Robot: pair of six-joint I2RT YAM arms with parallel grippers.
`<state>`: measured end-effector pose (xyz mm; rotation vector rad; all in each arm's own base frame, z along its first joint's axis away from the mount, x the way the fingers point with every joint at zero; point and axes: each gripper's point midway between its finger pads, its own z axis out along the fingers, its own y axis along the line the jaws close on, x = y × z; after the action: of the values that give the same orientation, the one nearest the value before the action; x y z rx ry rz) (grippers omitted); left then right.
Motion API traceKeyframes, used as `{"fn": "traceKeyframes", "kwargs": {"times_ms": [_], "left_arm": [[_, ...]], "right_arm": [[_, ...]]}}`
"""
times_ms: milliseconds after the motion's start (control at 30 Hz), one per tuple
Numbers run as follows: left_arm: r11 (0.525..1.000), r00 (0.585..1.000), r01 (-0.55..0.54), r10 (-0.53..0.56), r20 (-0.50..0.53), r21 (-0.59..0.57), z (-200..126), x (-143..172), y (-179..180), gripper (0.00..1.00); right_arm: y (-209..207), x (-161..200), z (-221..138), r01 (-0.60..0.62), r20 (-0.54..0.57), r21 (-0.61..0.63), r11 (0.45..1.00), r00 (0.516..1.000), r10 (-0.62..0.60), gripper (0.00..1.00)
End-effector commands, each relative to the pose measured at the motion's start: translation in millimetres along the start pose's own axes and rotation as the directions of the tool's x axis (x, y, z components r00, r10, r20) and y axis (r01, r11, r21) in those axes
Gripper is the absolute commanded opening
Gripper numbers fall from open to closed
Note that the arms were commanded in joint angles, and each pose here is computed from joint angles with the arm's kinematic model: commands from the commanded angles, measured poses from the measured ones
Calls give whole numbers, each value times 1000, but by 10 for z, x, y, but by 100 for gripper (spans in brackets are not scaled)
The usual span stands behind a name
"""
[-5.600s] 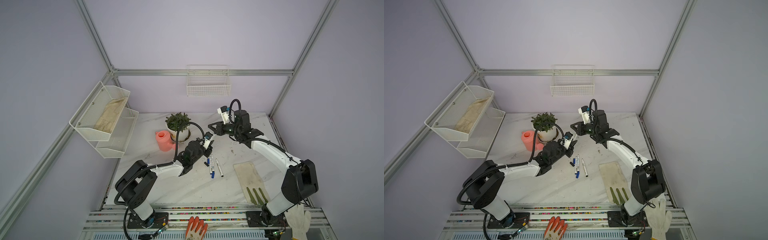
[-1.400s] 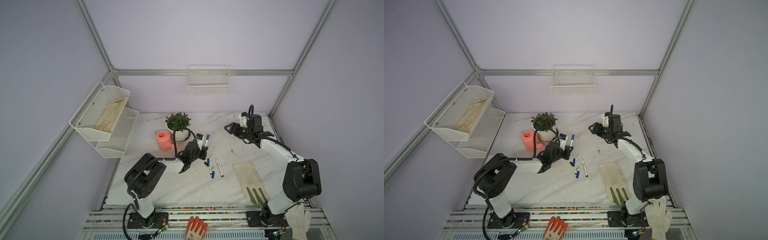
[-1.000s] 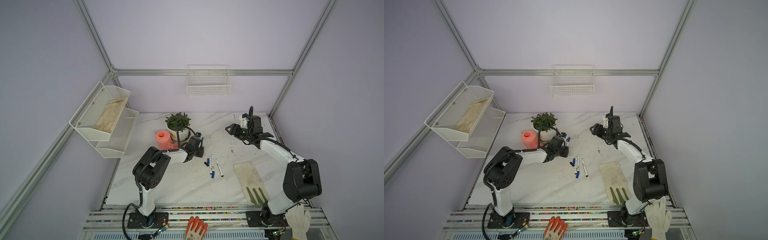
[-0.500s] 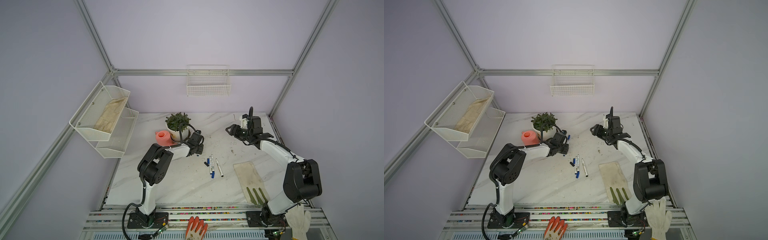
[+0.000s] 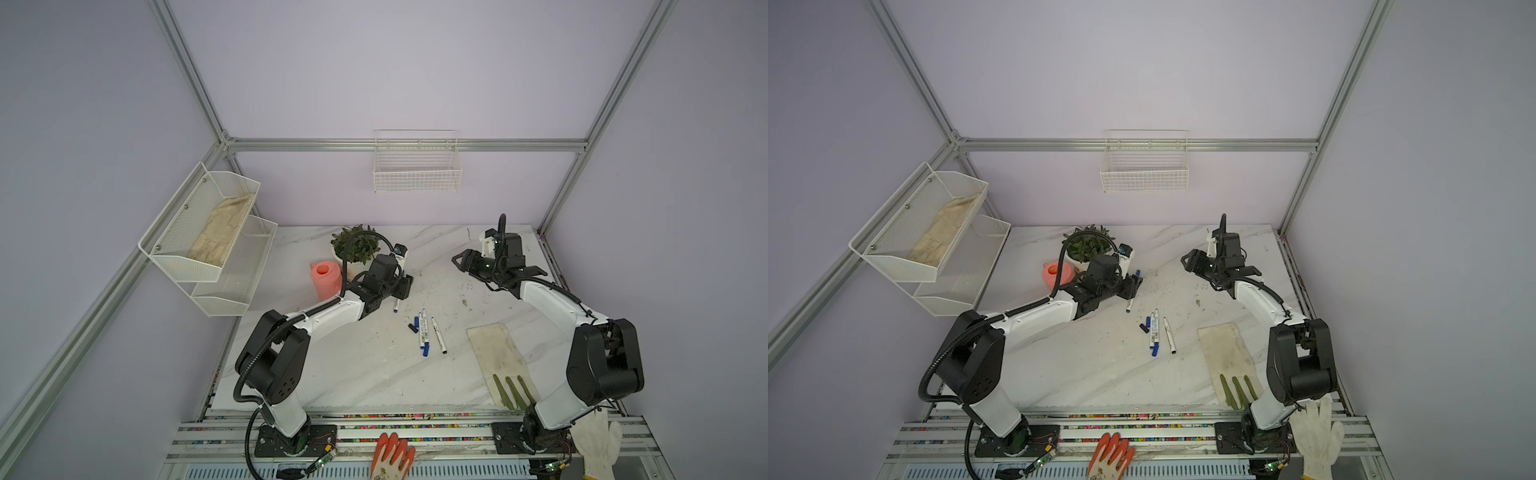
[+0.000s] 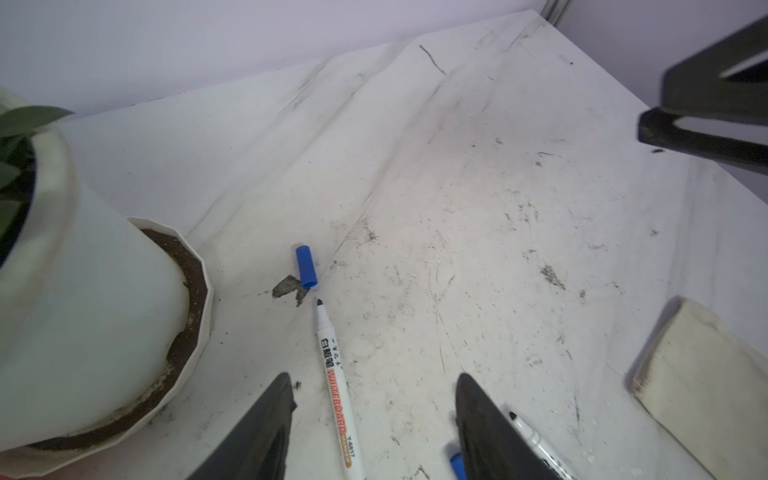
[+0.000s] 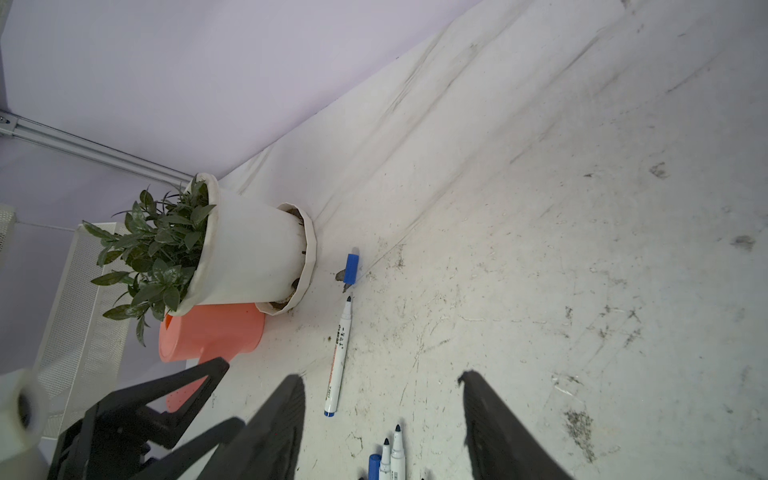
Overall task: Insert pens into pen caps
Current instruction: Place the pen at the center of the table, then pick up a pen from the center of the table.
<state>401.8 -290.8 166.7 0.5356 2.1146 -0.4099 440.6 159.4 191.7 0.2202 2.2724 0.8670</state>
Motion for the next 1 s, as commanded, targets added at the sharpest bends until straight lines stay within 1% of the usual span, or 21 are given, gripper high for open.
{"fn": "traceKeyframes", "kwargs": {"times_ms": [0, 67, 167, 267, 333, 367, 433, 533, 600, 667, 700, 800, 967], "left_arm": [[982, 993, -90, 100, -54, 166, -71, 352, -517, 62], [978, 992, -84, 99, -73, 190, -78, 470, -641, 62], [986, 996, -35, 48, -77, 161, -36, 562, -618, 62], [996, 997, -26, 32, -73, 83, -3, 584, -481, 60], [1000, 996, 14, -16, -87, -21, 22, 624, -305, 60], [998, 995, 14, -21, -101, -62, 33, 652, -237, 60], [993, 988, -38, 20, -151, -115, 108, 743, -122, 60], [984, 971, -64, 23, -237, -166, 253, 838, 13, 60], [977, 963, -68, 11, -270, -202, 325, 862, 132, 59], [972, 961, -43, -23, -274, -233, 369, 841, 240, 59], [969, 962, -22, -46, -269, -245, 388, 827, 298, 59], [973, 964, 27, -87, -252, -231, 421, 772, 352, 58], [978, 968, 23, -74, -241, -209, 470, 711, 378, 58]], "right_arm": [[13, -13, -50, 14, 7, 13, 1000, 1000, -14, 62], [12, -13, -47, 16, 7, 13, 1000, 1000, -16, 62], [9, -8, -46, 19, 4, 14, 1000, 1000, -19, 62], [-70, 32, -27, 28, -13, 48, 998, 1000, -27, 62], [-91, 57, -22, 46, -26, 56, 997, 999, -45, 62], [-96, 69, -22, 47, -29, 57, 997, 999, -45, 62], [-96, 71, -27, 47, -28, 56, 997, 999, -46, 62], [-97, 70, -26, 46, -29, 57, 997, 999, -45, 62], [-87, 61, -28, 47, -27, 55, 997, 999, -46, 61], [-87, 67, -27, 48, -28, 55, 997, 999, -46, 61], [-85, 62, -36, 48, -27, 55, 997, 999, -46, 61], [-97, 77, -43, 46, -30, 60, 997, 999, -44, 61], [-107, 83, -45, 48, -33, 64, 997, 998, -46, 61]]}}
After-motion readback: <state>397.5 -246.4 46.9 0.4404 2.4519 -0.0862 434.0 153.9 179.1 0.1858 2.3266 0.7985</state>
